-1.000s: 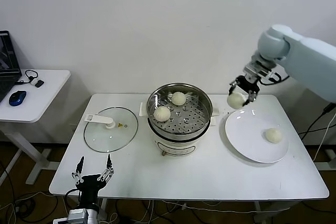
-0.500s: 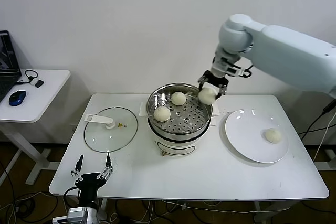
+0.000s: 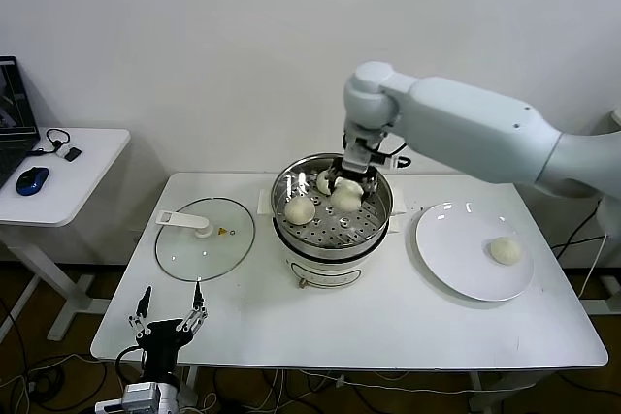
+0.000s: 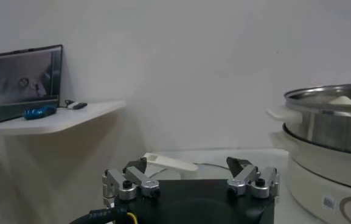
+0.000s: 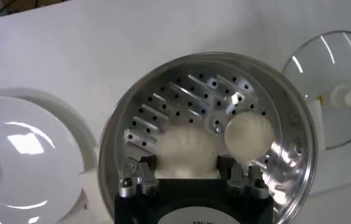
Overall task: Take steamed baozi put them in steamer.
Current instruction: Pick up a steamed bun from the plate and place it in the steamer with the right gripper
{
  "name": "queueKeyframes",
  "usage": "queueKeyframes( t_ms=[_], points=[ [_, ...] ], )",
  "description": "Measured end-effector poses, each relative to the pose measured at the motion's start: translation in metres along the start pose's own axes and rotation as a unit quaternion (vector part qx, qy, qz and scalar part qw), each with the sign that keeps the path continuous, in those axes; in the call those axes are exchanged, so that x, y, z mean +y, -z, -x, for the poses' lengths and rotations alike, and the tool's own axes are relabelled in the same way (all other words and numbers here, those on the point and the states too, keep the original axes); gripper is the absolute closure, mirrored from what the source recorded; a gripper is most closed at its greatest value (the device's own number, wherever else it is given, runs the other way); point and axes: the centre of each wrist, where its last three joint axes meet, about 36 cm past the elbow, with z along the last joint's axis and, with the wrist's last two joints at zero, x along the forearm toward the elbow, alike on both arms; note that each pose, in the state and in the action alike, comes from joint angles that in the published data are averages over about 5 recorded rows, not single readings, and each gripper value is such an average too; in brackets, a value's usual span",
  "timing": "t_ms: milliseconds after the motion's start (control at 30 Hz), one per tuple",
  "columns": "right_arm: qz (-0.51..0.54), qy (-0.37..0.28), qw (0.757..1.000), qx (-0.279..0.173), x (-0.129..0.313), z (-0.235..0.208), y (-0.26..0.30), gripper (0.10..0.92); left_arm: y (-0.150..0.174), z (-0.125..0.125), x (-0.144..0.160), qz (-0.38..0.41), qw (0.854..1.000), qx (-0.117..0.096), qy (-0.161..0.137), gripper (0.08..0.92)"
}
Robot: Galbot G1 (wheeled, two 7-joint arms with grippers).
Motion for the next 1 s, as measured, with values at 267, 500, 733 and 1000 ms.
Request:
queueKeyframes(
  t_ms=[267,500,733,1000],
  points=[
    [-0.030,0.014,0.999,-0.010,-0.016,0.027,0.015,0.361,-0.003,-0.001,0.000,-0.001,1.000,0.004,0.002,0.177],
    [-0.046,0.022,0.999,-0.015,-0.024,0.042,0.024,0.361,-0.006,-0.001,0.000,-0.001,1.000,0.007,0.002,0.177],
    [-0.060,0.028,0.998,-0.018,-0.031,0.051,0.033,0.361,-0.006,0.000,-0.001,-0.001,1.000,0.006,0.002,0.177],
    [-0.066,0.036,0.997,-0.021,-0.029,0.062,0.037,0.361,-0.006,0.000,0.000,0.000,1.000,0.007,0.001,0.177]
  ],
)
